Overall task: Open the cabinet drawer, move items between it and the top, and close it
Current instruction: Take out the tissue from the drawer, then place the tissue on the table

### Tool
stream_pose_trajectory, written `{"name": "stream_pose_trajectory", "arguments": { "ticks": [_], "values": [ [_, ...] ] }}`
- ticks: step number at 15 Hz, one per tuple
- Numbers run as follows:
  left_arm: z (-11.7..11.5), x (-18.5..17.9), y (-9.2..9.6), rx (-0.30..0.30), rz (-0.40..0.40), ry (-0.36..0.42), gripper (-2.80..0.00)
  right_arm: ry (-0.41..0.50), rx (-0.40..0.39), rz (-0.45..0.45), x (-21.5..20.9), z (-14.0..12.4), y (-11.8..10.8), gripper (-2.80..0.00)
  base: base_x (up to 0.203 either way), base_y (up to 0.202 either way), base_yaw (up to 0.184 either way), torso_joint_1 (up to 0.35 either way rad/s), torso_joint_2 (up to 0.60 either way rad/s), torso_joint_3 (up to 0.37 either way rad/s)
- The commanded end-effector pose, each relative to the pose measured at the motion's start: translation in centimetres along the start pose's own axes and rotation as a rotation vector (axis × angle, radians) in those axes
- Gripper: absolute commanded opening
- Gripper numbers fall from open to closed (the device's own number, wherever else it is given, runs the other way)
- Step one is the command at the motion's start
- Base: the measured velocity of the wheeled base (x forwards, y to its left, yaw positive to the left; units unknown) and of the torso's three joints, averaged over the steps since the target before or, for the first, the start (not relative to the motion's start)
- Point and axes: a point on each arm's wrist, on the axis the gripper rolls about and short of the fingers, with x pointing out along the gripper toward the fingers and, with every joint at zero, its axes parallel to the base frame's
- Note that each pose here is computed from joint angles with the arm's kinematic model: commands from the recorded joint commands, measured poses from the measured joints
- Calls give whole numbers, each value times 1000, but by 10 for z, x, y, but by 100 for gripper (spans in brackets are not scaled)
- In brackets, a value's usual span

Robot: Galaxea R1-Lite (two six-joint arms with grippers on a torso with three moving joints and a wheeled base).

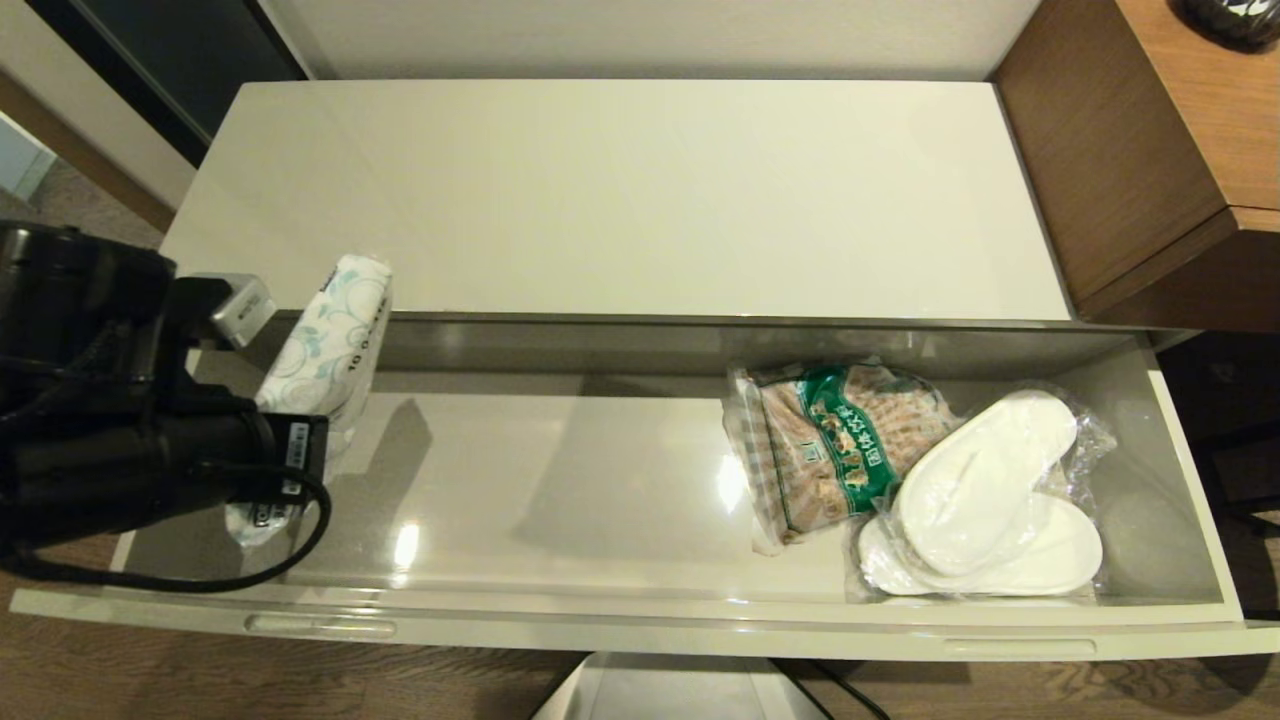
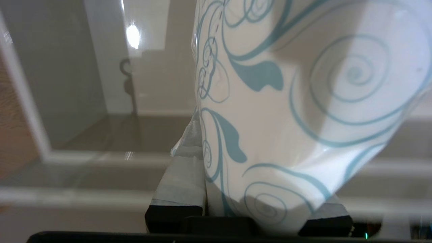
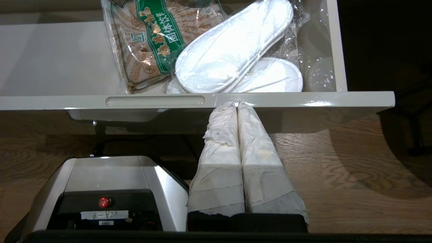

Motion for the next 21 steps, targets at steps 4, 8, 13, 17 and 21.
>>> {"name": "stream_pose_trajectory", "arguments": {
  "ticks": [4,8,13,17,21],
  "values": [
    [48,-59,7,-27,-33,-167,-280,-11,0,3,-1,-1,0,-280,0,0,0,0,0,0],
    [111,16,-21,-25,22,-153,-280,-11,0,3,-1,-1,0,-280,0,0,0,0,0,0],
    [152,129,-57,-58,121,-231,-280,-11,0,1,-1,-1,0,-280,0,0,0,0,0,0],
    [151,163,-64,-61,238,-299,0,-11,0,1,-1,-1,0,-280,0,0,0,0,0,0],
    [155,163,-64,-78,251,-336,0,-11,0,1,-1,-1,0,-280,0,0,0,0,0,0]
  ]
}}
